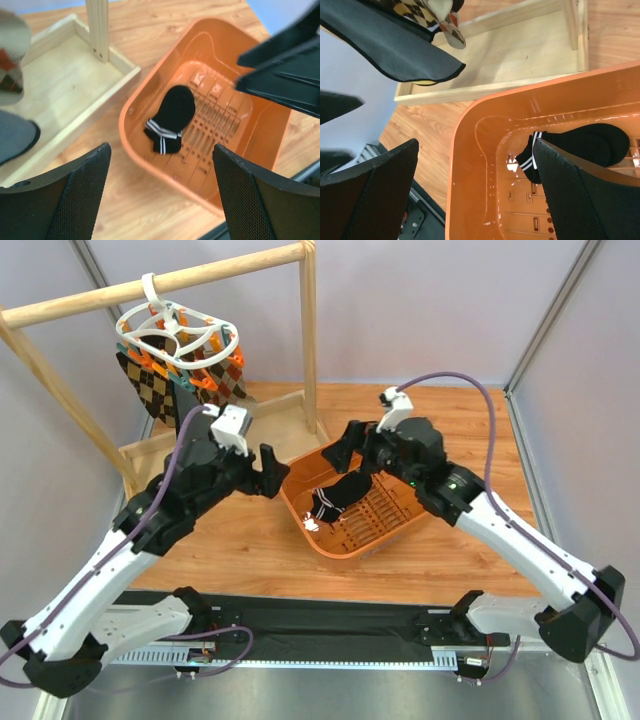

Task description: Remove the socks clipped to the hanger

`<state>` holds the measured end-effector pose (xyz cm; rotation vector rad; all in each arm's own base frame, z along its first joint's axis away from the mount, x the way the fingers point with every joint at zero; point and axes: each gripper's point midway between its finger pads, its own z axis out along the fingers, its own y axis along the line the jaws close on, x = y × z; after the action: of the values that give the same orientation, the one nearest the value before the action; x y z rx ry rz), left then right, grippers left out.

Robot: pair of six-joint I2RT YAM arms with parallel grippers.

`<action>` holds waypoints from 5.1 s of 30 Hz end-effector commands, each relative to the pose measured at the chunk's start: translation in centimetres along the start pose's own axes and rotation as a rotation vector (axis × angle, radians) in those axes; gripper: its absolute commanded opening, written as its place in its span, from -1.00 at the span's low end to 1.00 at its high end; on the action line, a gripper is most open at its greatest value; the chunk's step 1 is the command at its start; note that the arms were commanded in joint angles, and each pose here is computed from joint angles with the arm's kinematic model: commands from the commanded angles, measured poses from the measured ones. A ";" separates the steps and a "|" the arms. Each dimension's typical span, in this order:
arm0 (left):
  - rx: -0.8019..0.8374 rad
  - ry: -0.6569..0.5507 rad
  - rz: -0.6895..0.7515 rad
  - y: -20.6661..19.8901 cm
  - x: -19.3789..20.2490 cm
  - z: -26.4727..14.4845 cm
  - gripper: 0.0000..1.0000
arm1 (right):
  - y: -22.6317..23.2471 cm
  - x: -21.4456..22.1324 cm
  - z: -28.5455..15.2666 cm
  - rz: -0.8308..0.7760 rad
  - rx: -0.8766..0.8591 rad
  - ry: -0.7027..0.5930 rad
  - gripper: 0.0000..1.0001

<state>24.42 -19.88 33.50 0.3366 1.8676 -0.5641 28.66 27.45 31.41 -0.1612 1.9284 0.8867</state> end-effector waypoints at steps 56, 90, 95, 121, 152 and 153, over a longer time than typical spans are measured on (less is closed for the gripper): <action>0.104 -0.396 0.018 3.0 -22.5 0.4 -0.02 | 1.6 5.4 -17.0 -0.120 -0.095 0.013 0.89; -0.477 -0.142 -0.118 12.7 -17.1 -4.4 -1.00 | 11.9 4.3 -1.1 -0.281 -0.111 -0.030 0.89; -0.202 -0.256 -0.100 9.2 -20.2 0.0 -1.00 | 10.8 3.8 -3.4 -0.263 -0.127 -0.072 0.90; -0.229 -0.096 -0.034 8.2 -14.8 -5.5 0.10 | 10.9 6.3 -2.6 -0.274 -0.168 -0.005 0.93; -0.189 -0.257 -0.177 14.6 -17.5 -6.0 0.10 | 10.7 5.4 -5.8 -0.228 -0.224 -0.033 0.92; -0.179 -0.257 -0.175 14.4 -17.5 -5.7 0.10 | 10.6 5.4 -5.8 -0.227 -0.219 -0.034 0.92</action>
<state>32.90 -2.41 45.62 -0.0942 1.7701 -0.4782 16.83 33.34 32.43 -0.5240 1.7832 0.9105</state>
